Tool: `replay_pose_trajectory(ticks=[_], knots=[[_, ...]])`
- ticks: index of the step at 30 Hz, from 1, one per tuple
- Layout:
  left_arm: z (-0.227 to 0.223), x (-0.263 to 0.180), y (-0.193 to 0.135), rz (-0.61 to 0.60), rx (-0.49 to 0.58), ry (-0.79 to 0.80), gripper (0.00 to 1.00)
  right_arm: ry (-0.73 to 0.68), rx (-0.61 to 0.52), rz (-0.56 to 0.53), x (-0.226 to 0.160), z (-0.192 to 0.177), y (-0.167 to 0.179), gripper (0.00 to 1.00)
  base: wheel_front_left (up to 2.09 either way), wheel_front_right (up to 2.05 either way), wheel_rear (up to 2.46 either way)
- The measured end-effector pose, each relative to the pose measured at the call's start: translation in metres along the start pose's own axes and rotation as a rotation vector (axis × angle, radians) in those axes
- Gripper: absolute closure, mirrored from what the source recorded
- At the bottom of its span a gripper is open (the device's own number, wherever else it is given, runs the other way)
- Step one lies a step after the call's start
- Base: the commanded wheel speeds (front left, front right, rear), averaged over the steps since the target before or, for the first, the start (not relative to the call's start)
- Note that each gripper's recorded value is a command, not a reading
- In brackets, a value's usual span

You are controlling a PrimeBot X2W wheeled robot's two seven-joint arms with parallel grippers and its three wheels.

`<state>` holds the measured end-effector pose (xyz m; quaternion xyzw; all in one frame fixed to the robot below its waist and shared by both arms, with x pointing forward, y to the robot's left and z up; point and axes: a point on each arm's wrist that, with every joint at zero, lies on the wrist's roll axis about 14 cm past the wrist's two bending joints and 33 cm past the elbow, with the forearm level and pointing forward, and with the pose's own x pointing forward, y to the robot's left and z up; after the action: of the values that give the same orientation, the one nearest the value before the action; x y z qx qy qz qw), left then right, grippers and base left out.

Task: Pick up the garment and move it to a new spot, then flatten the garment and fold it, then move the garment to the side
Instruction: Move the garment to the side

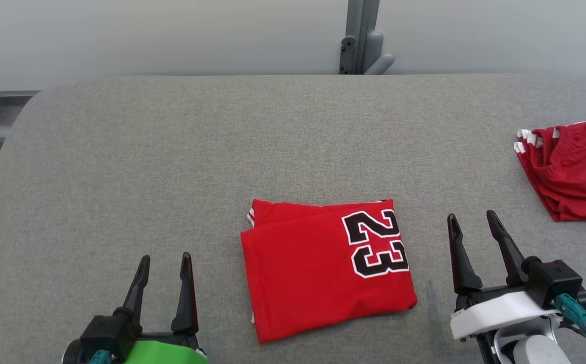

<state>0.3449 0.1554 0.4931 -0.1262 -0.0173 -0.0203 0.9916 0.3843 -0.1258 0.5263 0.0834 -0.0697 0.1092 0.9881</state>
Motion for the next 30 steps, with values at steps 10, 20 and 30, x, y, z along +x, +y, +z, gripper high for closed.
replay_pose_trajectory(ticks=[10,20,30], knots=[[-0.001,0.001,0.005,0.02,-0.005,0.004,0.0,0.328,-0.016,0.056,0.02,-0.057,-0.001,0.0,0.0,0.0,0.0],[-0.001,-0.002,0.021,0.082,-0.01,0.005,0.0,0.695,0.037,0.2,0.023,-0.111,0.015,0.0,0.0,0.0,0.0],[-0.004,-0.008,0.041,0.158,-0.008,0.019,0.0,0.901,0.099,0.264,0.026,-0.144,0.024,0.0,0.0,0.0,0.0]])
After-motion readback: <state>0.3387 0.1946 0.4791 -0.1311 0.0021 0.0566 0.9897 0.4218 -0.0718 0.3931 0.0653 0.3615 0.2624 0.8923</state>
